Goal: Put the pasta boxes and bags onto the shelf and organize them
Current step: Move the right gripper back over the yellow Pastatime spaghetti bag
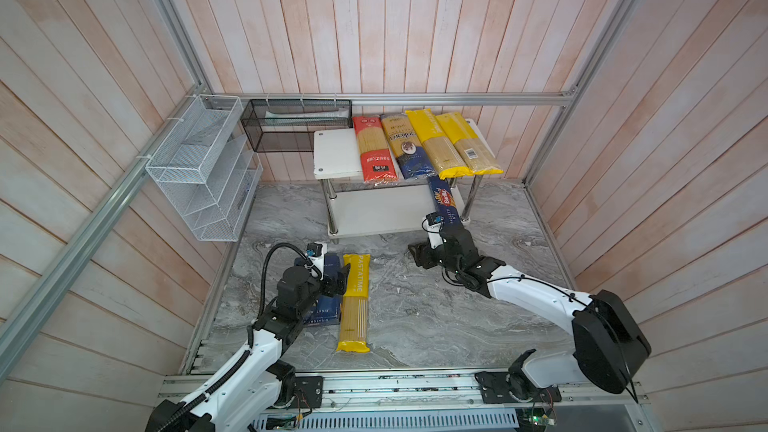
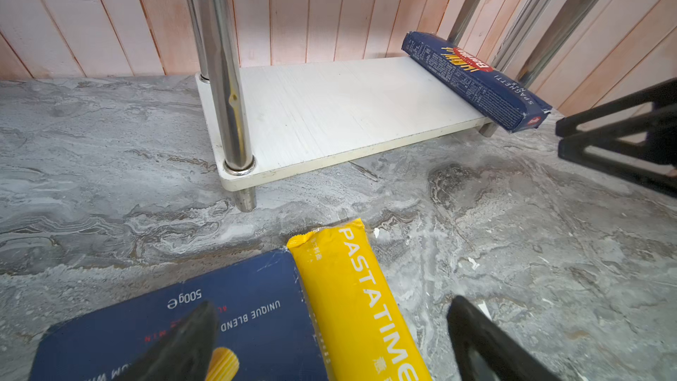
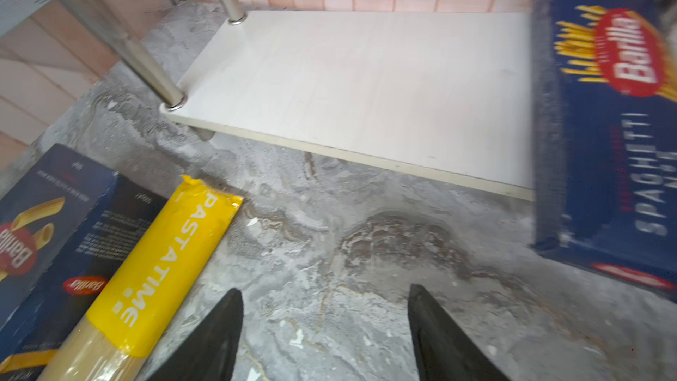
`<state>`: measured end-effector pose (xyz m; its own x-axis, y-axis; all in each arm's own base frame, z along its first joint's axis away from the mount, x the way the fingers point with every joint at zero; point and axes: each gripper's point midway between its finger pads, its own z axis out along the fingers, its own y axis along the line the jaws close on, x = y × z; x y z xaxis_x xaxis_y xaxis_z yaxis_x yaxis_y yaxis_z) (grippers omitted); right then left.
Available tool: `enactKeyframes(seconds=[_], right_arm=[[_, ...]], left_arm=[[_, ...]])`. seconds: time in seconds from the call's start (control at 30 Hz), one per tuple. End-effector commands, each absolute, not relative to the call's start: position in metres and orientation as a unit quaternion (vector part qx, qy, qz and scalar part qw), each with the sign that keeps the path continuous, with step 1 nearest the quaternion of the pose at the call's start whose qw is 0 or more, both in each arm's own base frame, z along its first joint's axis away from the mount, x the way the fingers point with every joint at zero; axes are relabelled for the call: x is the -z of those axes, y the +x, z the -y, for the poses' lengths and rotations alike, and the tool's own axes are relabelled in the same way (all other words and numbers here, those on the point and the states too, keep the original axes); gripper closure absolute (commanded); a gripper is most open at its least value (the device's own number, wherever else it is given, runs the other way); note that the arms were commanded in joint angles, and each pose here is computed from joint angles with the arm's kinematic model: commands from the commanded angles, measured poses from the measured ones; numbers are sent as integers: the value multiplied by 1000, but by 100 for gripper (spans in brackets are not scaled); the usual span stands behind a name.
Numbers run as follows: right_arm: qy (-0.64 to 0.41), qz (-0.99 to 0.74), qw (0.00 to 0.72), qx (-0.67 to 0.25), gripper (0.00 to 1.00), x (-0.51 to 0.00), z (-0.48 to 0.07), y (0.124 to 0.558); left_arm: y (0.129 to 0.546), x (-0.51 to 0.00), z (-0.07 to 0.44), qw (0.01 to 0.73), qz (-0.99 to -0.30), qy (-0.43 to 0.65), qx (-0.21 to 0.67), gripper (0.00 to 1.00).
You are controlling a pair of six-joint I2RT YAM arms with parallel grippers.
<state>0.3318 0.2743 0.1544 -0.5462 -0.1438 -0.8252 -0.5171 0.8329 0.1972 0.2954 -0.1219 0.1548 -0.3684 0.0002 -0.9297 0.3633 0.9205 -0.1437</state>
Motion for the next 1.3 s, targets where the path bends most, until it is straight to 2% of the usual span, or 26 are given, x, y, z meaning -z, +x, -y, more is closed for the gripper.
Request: enactKeyframes(seconds=[0.0,0.33,0.43,0.5,0.63,1.07,1.27], right_arm=[[-260,-836,415,-247,26,-154,-317,305],[-332,-829,317,-319,24,-119,-377,230],[-350,-833,275,-329,17,-99,-390,211],[-351,-836,259,-333,8,-89,-396,204],[-342,-839,260,-335,2,-83,-404,196],[-267,-880,277,-277,2,-67,-394,215],[-267,-876,268,-300,2,-68,-400,211]], left_arm=[[297,-167,120,565,-802,105,166,1],[297,-167,120,565,-802,104,164,0],[298,-167,119,566,-802,102,163,0],[298,-167,118,565,-803,99,161,1],[298,-167,117,566,-803,98,160,0],[298,-169,115,570,-801,92,157,0],[299,-168,110,571,-804,81,149,0]])
